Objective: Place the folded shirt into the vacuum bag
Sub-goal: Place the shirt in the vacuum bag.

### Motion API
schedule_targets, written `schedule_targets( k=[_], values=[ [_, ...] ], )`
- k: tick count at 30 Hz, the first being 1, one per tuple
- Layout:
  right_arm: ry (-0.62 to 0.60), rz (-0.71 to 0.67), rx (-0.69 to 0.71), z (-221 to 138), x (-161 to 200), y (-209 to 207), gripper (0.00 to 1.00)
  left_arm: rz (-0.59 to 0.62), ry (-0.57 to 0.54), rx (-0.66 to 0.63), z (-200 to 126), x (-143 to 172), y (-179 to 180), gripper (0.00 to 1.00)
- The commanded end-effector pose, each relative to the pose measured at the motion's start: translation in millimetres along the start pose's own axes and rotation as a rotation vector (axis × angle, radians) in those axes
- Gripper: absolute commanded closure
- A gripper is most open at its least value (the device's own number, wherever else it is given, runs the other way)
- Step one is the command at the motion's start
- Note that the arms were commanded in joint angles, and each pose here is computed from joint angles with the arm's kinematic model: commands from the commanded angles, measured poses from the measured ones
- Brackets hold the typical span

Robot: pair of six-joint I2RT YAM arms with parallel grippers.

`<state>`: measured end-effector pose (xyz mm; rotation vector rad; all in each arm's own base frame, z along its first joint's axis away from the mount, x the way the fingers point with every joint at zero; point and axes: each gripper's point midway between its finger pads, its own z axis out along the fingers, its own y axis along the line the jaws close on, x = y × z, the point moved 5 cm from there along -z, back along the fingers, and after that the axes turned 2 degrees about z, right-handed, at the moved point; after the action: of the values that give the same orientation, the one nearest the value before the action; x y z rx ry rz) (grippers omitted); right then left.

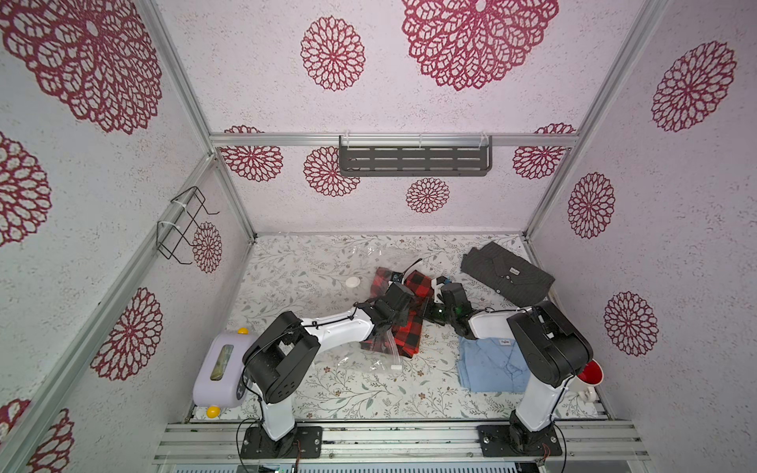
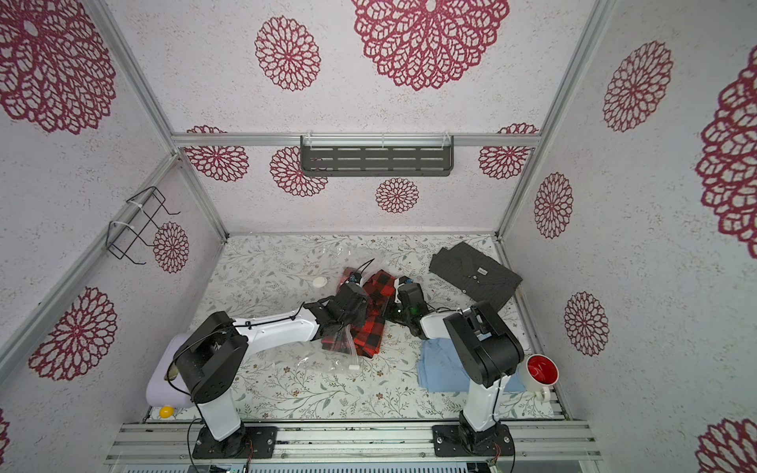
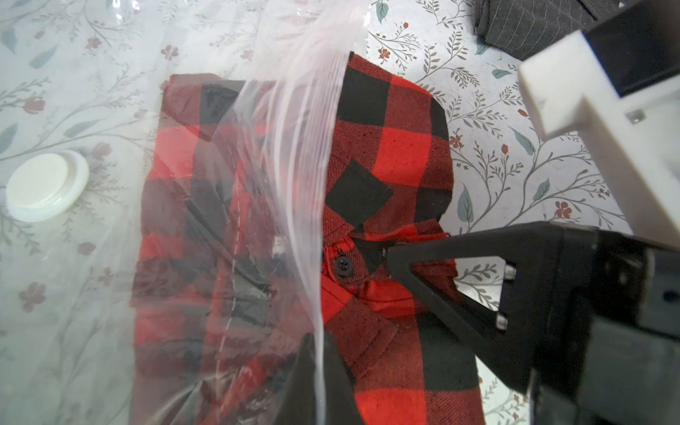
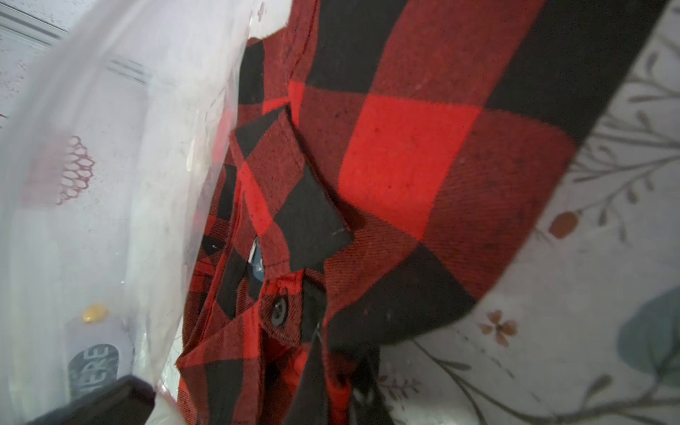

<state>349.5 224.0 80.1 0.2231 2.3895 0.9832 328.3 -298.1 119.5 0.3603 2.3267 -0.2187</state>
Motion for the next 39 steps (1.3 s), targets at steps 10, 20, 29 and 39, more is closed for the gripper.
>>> schedule_targets(
  k=[10, 20, 29, 39],
  values=[
    [-0.037, 0.024, -0.093, 17, -31, 45, 0.92, -0.028, -0.088, 0.078, -19, -15, -11, 1.0],
    [-0.01, 0.029, -0.042, -37, 5, 4, 0.34, -0.031, -0.088, 0.048, -18, -15, -7, 1.0],
    [0.075, 0.093, -0.216, -42, 46, 14, 0.47, -0.038, -0.079, 0.072, -15, -13, -12, 1.0],
    [0.083, 0.09, -0.325, -18, 36, 65, 0.99, -0.077, -0.104, 0.148, -27, -18, -17, 1.0]
  ],
)
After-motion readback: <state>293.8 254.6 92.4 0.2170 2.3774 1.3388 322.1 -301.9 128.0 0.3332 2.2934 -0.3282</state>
